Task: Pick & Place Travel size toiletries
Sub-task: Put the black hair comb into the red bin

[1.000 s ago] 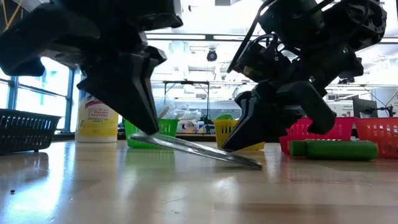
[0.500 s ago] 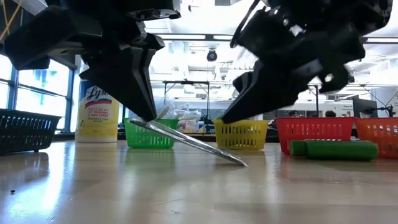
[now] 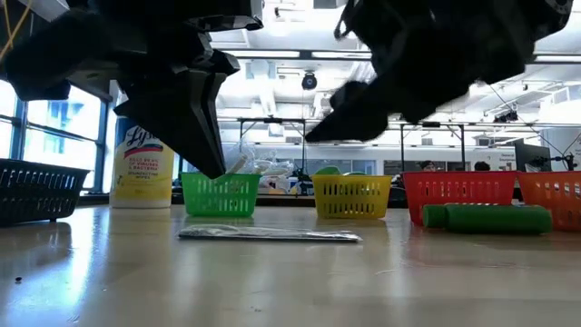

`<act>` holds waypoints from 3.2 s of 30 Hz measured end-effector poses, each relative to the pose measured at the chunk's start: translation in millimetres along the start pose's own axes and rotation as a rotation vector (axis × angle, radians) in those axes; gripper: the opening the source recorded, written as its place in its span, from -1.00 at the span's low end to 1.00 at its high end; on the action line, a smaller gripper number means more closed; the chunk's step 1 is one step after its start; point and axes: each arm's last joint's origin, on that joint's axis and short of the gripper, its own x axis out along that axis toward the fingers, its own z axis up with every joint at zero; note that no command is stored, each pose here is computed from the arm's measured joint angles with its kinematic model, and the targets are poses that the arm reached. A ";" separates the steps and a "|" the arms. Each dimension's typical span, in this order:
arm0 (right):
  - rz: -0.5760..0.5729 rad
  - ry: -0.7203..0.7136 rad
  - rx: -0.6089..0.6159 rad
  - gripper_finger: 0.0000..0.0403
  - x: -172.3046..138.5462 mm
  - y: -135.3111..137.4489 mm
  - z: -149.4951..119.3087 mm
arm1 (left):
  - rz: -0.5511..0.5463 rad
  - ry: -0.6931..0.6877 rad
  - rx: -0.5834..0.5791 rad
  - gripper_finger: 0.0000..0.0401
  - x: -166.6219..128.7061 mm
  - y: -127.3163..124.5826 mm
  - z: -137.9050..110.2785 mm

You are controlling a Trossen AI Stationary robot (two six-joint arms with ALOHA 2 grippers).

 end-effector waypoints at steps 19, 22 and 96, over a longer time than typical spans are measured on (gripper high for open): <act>-0.051 0.159 0.085 0.35 21.8 -8.2 -38.8 | -0.158 0.037 0.107 0.06 13.1 -6.1 -9.5; -0.032 0.168 0.092 0.19 25.8 -13.8 -44.5 | -0.143 0.053 0.063 0.28 19.2 -0.1 -12.5; -0.045 0.161 0.141 0.05 28.4 -24.2 -46.7 | -0.183 0.049 0.115 -0.47 31.1 17.8 16.5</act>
